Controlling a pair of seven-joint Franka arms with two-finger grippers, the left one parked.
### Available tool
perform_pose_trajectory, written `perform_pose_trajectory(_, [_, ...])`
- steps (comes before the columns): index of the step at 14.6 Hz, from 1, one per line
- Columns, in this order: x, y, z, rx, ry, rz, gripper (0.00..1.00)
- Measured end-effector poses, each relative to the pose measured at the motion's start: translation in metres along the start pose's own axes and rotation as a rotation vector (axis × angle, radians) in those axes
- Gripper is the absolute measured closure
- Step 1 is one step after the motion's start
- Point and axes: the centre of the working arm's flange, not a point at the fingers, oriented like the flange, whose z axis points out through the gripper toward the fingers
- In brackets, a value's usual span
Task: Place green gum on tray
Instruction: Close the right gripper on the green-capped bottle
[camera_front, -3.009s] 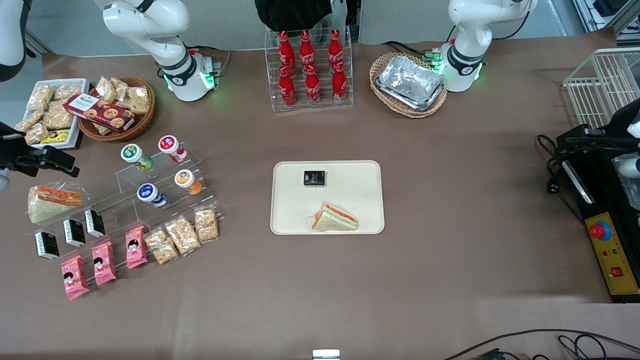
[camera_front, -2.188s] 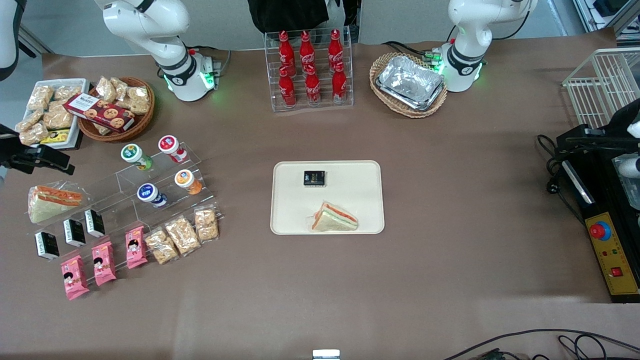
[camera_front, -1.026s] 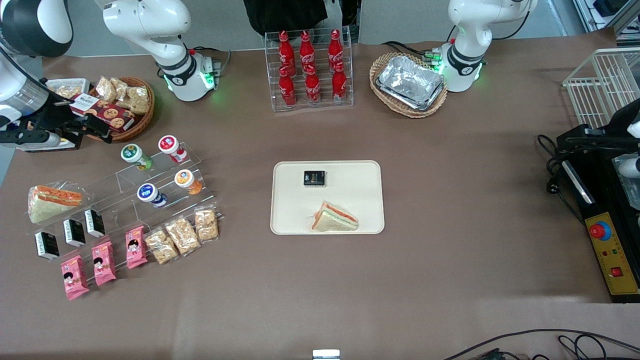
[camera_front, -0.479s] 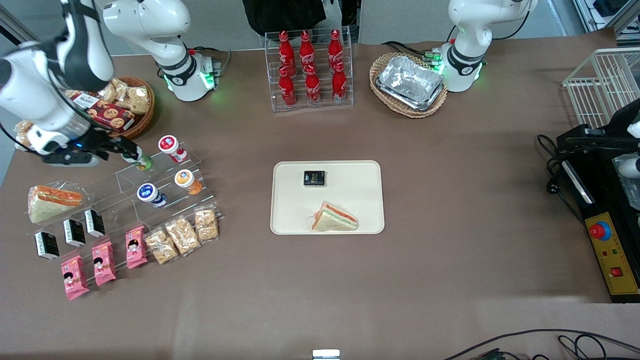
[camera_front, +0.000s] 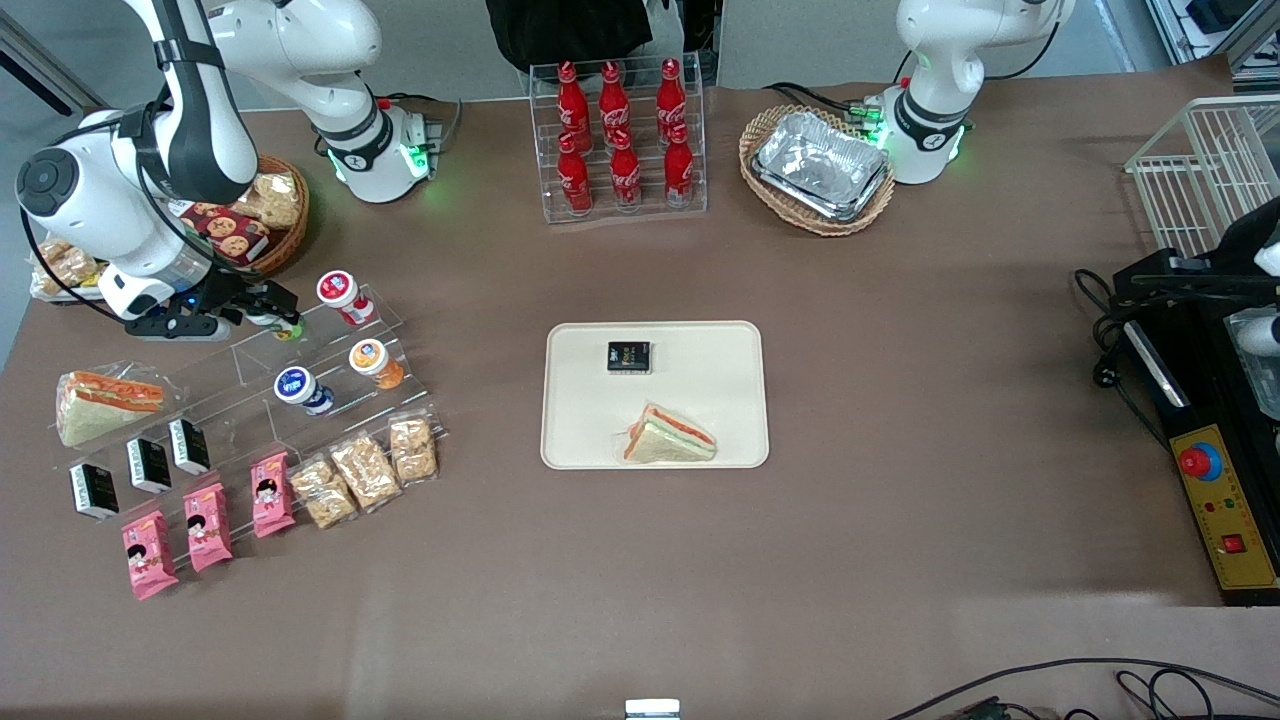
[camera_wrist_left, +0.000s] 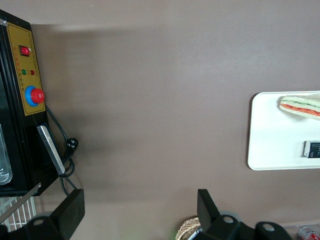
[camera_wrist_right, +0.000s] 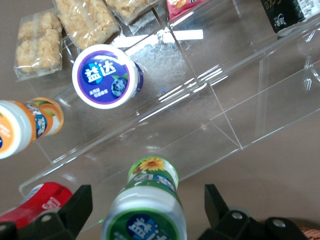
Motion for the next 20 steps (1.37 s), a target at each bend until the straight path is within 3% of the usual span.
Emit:
perform_pose_trajectory(4, [-0.004, 0.0, 0.006, 0.001, -0.013, 0.0, 0.0])
perform_pose_trajectory(9, [-0.006, 0.0, 0.008, 0.001, -0.019, 0.0, 0.09])
perform_pose_trajectory(10, [-0.006, 0.0, 0.008, 0.001, -0.019, 0.0, 0.19])
perform_pose_trajectory(12, [-0.006, 0.0, 0.008, 0.002, -0.019, 0.001, 0.22])
perform_pose_trajectory(14, [-0.006, 0.0, 0.008, 0.002, -0.018, 0.001, 0.41])
perform_pose_trajectory(20, [0.011, -0.001, -0.021, -0.001, 0.023, -0.004, 0.52])
